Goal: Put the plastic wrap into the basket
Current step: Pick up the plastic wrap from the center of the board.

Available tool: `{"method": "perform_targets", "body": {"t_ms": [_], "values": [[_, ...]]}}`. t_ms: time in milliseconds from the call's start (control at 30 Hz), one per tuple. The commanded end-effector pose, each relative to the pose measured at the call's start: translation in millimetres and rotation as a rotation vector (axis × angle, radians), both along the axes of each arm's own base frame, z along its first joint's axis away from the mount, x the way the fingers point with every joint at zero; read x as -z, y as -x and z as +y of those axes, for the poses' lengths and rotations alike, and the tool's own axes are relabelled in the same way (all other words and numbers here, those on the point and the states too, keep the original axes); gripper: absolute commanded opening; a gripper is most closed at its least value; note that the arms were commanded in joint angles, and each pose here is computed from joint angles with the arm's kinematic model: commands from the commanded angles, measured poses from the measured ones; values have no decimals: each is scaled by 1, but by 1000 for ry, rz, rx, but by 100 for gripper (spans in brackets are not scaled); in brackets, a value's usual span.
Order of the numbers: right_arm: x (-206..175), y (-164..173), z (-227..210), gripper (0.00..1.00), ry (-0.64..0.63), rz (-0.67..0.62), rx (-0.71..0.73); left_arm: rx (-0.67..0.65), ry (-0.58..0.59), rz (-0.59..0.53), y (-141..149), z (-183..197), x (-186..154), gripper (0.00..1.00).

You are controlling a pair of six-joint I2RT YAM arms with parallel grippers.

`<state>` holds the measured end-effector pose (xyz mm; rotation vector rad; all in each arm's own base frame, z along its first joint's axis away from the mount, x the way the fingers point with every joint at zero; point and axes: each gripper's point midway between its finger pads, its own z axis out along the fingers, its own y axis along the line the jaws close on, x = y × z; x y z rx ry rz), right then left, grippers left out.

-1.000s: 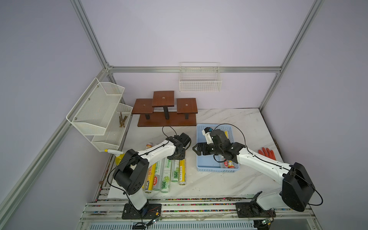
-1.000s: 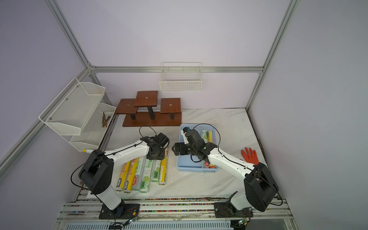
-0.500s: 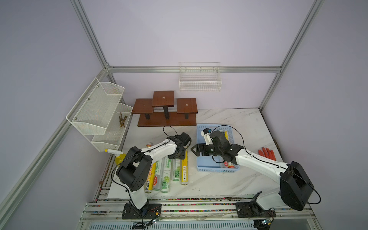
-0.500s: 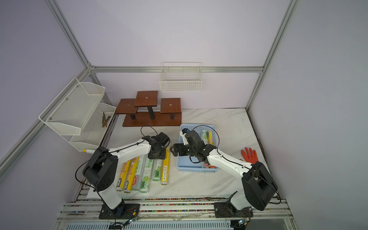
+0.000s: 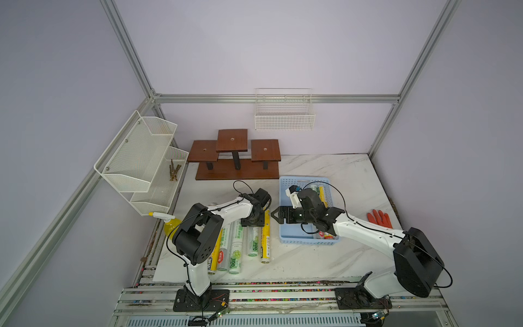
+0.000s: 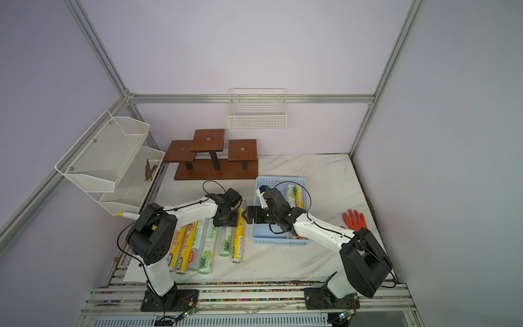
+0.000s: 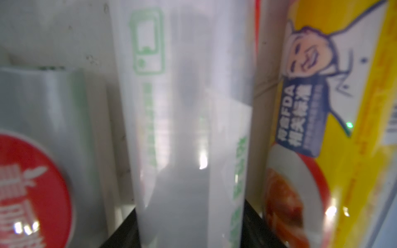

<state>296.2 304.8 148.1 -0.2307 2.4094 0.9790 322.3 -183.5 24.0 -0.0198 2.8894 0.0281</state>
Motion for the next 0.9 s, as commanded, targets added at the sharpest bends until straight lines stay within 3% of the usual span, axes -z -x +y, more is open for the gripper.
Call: {"method": "perform_targets", "body": {"t_ms": [0, 200, 400, 500, 600, 733, 867], "values": [[-4, -1, 1, 92, -11, -24, 7, 27, -7, 22, 0, -1, 9, 59], [-11, -6, -13, 92, 36, -71, 59, 23, 5, -16, -3, -1, -13, 39], [-29, -16, -45, 93, 96, -141, 205, 13, 48, -173, -18, -1, -85, 32], [-37, -22, -71, 95, 139, -194, 306, 17, 159, -256, -24, -14, -121, 29], [-46, -26, -96, 96, 157, -225, 372, 69, 363, -317, -29, -48, -150, 28], [-49, -32, -135, 96, 137, -207, 466, 115, 590, -355, -34, -96, -174, 25], [-44, -33, -164, 96, 113, -172, 515, 168, 718, -372, -41, -138, -191, 25]]}}
